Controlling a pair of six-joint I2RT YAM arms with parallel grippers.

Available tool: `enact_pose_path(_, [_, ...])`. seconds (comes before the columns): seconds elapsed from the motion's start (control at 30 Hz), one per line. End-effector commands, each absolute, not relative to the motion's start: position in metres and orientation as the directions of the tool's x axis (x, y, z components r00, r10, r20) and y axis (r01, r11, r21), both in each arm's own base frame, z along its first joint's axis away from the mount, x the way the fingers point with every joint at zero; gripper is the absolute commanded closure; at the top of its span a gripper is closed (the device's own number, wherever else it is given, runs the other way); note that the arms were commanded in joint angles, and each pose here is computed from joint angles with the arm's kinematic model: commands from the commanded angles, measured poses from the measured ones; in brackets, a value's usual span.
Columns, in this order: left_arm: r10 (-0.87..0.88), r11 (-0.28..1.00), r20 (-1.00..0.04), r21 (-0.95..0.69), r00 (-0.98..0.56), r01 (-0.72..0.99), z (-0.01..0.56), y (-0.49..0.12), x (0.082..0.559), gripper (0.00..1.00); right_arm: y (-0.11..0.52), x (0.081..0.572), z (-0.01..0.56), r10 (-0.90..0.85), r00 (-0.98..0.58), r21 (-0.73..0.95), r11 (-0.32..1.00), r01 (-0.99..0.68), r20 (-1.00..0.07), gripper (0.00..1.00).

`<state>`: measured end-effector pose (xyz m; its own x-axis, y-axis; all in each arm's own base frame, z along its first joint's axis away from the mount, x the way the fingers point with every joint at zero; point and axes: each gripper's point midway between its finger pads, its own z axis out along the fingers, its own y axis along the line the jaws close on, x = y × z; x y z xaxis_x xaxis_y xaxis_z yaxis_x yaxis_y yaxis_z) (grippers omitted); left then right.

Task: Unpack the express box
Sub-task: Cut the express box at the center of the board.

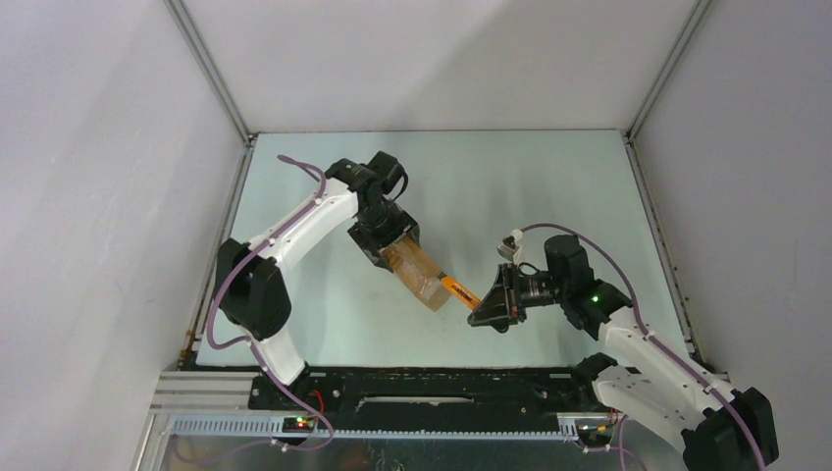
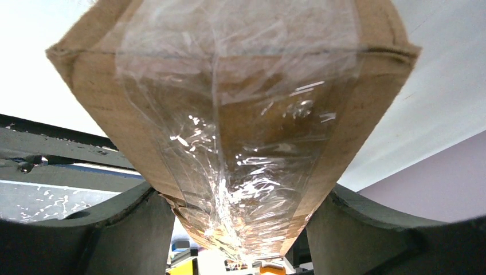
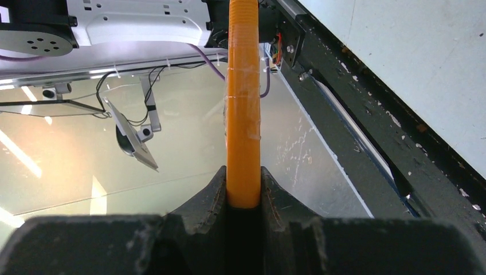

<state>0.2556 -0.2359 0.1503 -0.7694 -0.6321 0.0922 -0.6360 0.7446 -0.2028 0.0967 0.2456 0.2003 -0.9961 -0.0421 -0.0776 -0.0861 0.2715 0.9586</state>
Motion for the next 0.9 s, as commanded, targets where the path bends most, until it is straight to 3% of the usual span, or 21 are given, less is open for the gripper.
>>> enact_pose_path(0.0, [-0.661, 0.73, 0.117, -0.132, -0.742, -0.671, 0.137, -0.227, 0.245, 0.56, 0.252, 0.091, 0.224, -0.116, -0.972, 0.959, 0.178, -0.222, -0.204, 1.0])
enact_pose_path(0.3, [-0.653, 0.734, 0.121, -0.139, -0.747, -0.664, 0.141, -0.228, 0.244, 0.57, 0.26, 0.096, 0.2, -0.128, -0.976, 0.949, 0.244, -0.201, -0.174, 1.0])
enact_pose_path(0.87, [-0.635, 0.753, 0.103, -0.142, -0.766, -0.643, 0.143, -0.232, 0.245, 0.55, 0.272, 0.081, 0.196, -0.183, -0.969, 0.947, 0.248, -0.207, -0.164, 1.0])
